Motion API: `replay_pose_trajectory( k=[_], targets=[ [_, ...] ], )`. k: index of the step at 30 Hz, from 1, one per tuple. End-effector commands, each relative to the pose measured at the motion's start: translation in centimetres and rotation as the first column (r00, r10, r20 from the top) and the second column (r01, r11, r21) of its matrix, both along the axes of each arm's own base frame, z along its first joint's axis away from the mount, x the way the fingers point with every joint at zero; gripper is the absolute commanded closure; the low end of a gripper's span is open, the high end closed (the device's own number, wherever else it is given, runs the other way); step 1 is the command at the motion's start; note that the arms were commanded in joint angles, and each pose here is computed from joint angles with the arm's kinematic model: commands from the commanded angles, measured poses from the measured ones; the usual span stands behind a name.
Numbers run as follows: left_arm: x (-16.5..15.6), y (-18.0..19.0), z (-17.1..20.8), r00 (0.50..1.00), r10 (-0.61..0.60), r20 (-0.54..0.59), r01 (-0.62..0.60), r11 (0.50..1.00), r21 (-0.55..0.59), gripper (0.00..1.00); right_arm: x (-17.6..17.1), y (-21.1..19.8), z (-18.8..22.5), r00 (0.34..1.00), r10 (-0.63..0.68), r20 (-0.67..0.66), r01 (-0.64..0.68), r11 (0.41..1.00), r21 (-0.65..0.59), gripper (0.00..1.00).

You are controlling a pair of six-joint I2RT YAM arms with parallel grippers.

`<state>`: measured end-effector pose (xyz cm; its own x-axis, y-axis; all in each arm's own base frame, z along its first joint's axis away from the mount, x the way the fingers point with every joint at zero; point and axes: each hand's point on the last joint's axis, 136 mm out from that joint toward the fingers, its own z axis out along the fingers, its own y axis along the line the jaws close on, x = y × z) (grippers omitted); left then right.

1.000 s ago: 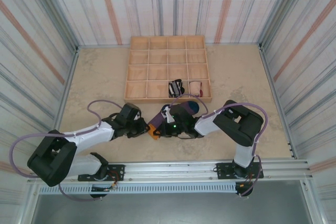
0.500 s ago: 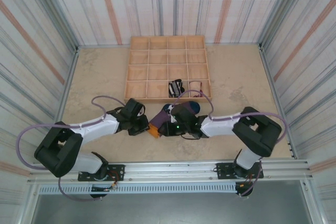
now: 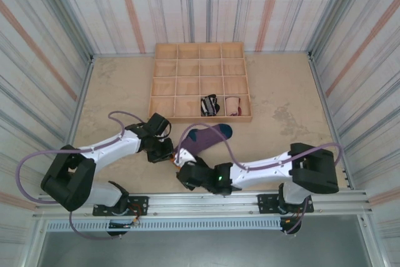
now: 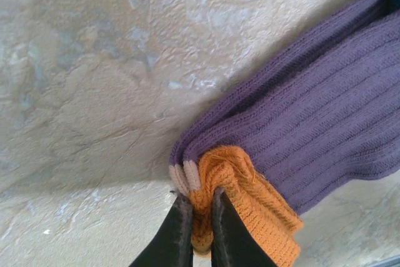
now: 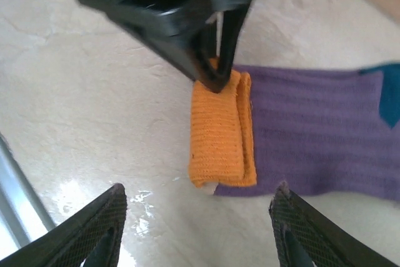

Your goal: Roll the socks

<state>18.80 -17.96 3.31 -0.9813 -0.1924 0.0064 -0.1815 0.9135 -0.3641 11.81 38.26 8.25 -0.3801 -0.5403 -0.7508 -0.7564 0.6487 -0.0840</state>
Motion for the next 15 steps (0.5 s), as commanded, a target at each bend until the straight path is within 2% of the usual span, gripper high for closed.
replay_pose_trajectory(
  k=[1, 4, 9, 13, 15],
  targets=[
    [-0.6, 0.2, 0.5, 0.998, -0.042, -0.042, 0.042, 0.999, 0.01, 1.0, 1.1, 0.2, -0.2, 0.96, 0.023, 0.278, 0.024, 0.987, -0.161, 0.36],
    [-0.7, 0.3, 0.4, 0.997, -0.05, -0.054, 0.05, 0.999, 0.01, 1.0, 0.7, 1.3, -1.4, 0.939, 0.062, 0.338, 0.014, 0.976, -0.219, 0.36],
    [-0.8, 0.3, 0.7, 0.996, -0.059, -0.062, 0.06, 0.998, 0.005, 1.0, 0.9, 1.7, -3.2, 0.931, 0.077, 0.357, 0.018, 0.967, -0.256, 0.37],
    [-0.9, 0.2, 0.8, 0.996, -0.064, -0.065, 0.065, 0.998, 0.001, 1.0, 1.7, 1.6, -5.2, 0.928, 0.076, 0.366, 0.041, 0.953, -0.301, 0.43],
    [-1.0, 0.2, 0.8, 0.996, -0.068, -0.062, 0.069, 0.998, -0.001, 1.0, 2.1, 1.5, -6.0, 0.926, 0.07, 0.372, 0.059, 0.944, -0.326, 0.49]
  ],
)
